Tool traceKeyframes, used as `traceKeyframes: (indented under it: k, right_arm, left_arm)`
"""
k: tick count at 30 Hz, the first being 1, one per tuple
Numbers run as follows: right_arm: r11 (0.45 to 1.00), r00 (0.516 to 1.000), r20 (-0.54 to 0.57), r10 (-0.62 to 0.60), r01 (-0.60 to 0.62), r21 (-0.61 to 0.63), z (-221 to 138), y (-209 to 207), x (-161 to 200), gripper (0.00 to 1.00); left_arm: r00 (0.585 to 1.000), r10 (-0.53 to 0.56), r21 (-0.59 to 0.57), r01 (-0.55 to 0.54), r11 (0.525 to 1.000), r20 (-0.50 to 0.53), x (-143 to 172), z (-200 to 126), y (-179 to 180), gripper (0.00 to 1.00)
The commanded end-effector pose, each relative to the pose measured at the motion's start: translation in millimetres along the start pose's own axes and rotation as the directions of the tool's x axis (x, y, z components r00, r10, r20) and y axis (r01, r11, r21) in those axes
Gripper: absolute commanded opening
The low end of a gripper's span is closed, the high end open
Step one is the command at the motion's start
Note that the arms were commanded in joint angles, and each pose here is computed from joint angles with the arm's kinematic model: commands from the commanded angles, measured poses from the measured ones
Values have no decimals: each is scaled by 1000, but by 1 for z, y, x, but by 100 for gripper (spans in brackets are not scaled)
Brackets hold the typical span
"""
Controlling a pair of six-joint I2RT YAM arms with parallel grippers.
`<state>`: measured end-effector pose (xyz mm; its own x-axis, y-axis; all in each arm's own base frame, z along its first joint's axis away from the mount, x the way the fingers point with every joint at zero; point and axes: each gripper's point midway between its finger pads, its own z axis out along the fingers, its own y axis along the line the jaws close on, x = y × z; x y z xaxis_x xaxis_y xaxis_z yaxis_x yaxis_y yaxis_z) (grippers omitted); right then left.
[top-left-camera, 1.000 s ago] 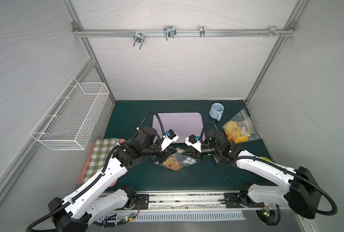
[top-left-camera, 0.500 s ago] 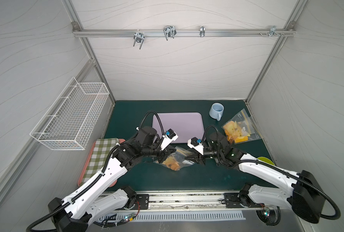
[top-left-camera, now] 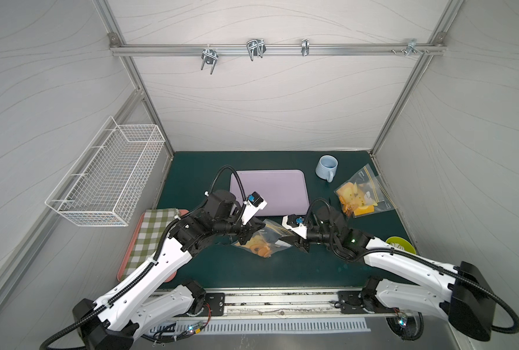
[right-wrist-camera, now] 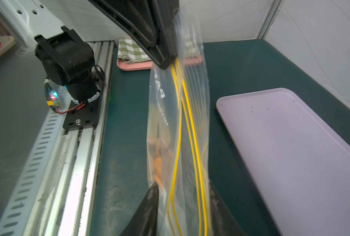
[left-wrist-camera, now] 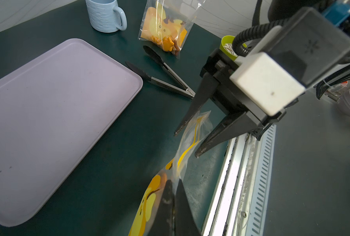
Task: Put the cookies into a resealable bag to prevent moisture
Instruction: Close the ziploc bag at the center of the board.
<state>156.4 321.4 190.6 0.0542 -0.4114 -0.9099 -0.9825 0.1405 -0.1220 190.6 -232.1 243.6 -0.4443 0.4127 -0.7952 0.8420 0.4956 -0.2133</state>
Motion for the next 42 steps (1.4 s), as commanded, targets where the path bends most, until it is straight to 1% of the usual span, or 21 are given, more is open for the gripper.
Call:
traceKeyframes:
  k: [1,6,8,9,11,13,15,16,19,20,21,23,28,31,33,34,36,39,40,42]
  right_arm:
    - [992,997,3,-83,82,91,-1,-10,-3,37]
    - [987,995,25,-99,95,128,-5,-14,-10,35]
    - [987,994,36,-101,96,130,-6,-12,-12,30]
    - [987,994,40,-99,93,130,-7,-12,-13,25]
    - [987,994,51,-93,85,138,-10,-11,-13,11]
    - [987,995,58,-81,72,141,-12,-11,-12,1]
    - [990,996,59,-70,62,124,-12,-7,-10,0]
    - [992,996,58,-61,54,110,-12,-6,-10,0]
    - [999,998,64,-22,19,37,-12,2,-10,0]
    - [1000,998,65,-10,9,18,-13,4,-10,0]
    - [1000,998,68,-4,4,8,-13,5,-10,0]
    - [1000,997,75,9,-7,-16,-15,7,-11,0]
    - [996,996,79,38,-31,-87,-16,12,-16,0]
    - [994,996,80,47,-38,-103,-17,12,-17,0]
    - [993,995,87,54,-44,-108,-19,12,-18,0]
    - [993,994,90,55,-45,-112,-20,11,-19,0]
    - [992,994,86,62,-52,-117,-21,10,-19,0]
    - [990,994,83,72,-61,-126,-22,9,-19,0]
    - [990,994,78,75,-65,-128,-23,9,-18,0]
    - [989,995,59,84,-76,-129,-24,9,-15,0]
  left_arm:
    - [997,18,19,-20,1000,72,-21,-5,-3,0]
    - [998,9,27,-11,1000,67,-20,-4,-2,0]
    - [998,6,24,-8,1000,62,-20,-4,-1,0]
    - [998,3,19,-5,1000,58,-19,-3,0,0]
    - [998,1,3,-1,1000,56,-18,-4,3,0]
    - [998,-2,-14,3,1000,56,-18,-4,7,0]
    - [999,-7,-24,8,1000,54,-18,-4,9,0]
    - [999,-10,-32,12,999,52,-17,-5,11,3]
    - [998,1,-27,1,1000,61,-19,-8,10,40]
    - [998,6,-22,-4,1000,64,-20,-8,8,47]
    - [998,13,-13,-12,1000,65,-20,-9,6,50]
    - [997,30,19,-32,999,67,-19,-10,0,51]
    - [994,76,86,-82,993,73,-18,-13,-13,50]
    - [992,103,125,-113,986,77,-19,-16,-21,40]
    - [991,110,126,-119,985,75,-18,-17,-22,35]
    - [991,113,130,-122,984,73,-18,-16,-23,31]
    - [991,113,140,-121,983,68,-16,-15,-23,26]
    - [992,110,148,-119,982,65,-16,-15,-24,11]
    - [992,110,147,-118,982,65,-16,-15,-24,2]
    - [993,98,131,-105,986,60,-16,-12,-20,0]
